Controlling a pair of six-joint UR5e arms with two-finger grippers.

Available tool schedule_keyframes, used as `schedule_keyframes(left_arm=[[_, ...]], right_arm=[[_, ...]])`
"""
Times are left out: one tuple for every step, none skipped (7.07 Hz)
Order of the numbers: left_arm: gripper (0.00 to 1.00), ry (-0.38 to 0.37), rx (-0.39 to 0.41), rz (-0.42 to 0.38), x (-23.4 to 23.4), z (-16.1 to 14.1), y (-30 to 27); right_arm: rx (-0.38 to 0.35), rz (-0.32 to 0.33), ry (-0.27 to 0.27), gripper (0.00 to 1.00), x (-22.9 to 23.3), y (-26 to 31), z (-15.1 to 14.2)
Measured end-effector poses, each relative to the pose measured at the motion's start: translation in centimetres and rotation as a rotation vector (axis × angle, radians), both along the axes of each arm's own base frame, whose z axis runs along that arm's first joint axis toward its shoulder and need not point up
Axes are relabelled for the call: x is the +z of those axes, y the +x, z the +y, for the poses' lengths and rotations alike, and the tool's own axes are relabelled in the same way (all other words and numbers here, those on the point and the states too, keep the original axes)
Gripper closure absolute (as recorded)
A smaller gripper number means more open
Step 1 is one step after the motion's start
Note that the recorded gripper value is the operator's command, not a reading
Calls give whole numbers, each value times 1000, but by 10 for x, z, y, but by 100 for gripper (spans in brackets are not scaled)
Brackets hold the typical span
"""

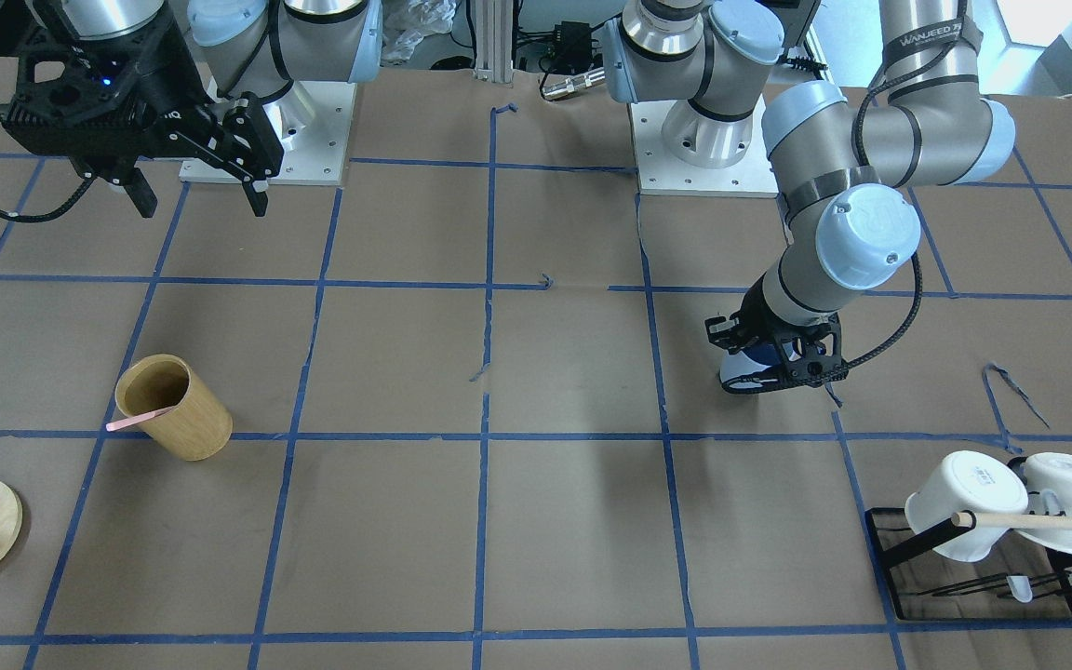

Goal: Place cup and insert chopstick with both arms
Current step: 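Carry the light blue cup with the left gripper to the table center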

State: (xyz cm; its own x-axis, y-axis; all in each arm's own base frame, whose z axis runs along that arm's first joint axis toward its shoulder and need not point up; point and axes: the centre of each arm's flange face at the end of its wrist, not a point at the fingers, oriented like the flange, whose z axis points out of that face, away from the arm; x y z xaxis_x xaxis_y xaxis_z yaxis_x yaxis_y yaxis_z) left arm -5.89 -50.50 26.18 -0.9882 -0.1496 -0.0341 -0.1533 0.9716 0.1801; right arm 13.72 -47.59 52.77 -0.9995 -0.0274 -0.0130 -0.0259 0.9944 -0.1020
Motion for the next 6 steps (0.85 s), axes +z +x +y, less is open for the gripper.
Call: schedule_keyframes(left_arm=[[100, -35, 23, -10, 9, -9, -1], [100, -66, 70, -15, 23, -21, -7], [100, -89, 121, -13, 37, -34, -23], [100, -109, 159, -4, 47, -46, -53], [100, -127, 185, 20, 52, -59, -87], [100, -142, 198, 50, 56, -74, -122]], right_arm=[[0, 0, 0, 0, 0, 0, 0], [0, -1, 0, 0, 0, 0, 0], [0, -1, 1, 0, -1, 0, 0], [0, -2, 1, 0, 0, 0, 0], [0, -2, 0, 0, 0, 0, 0], [0, -1, 0, 0, 0, 0, 0]])
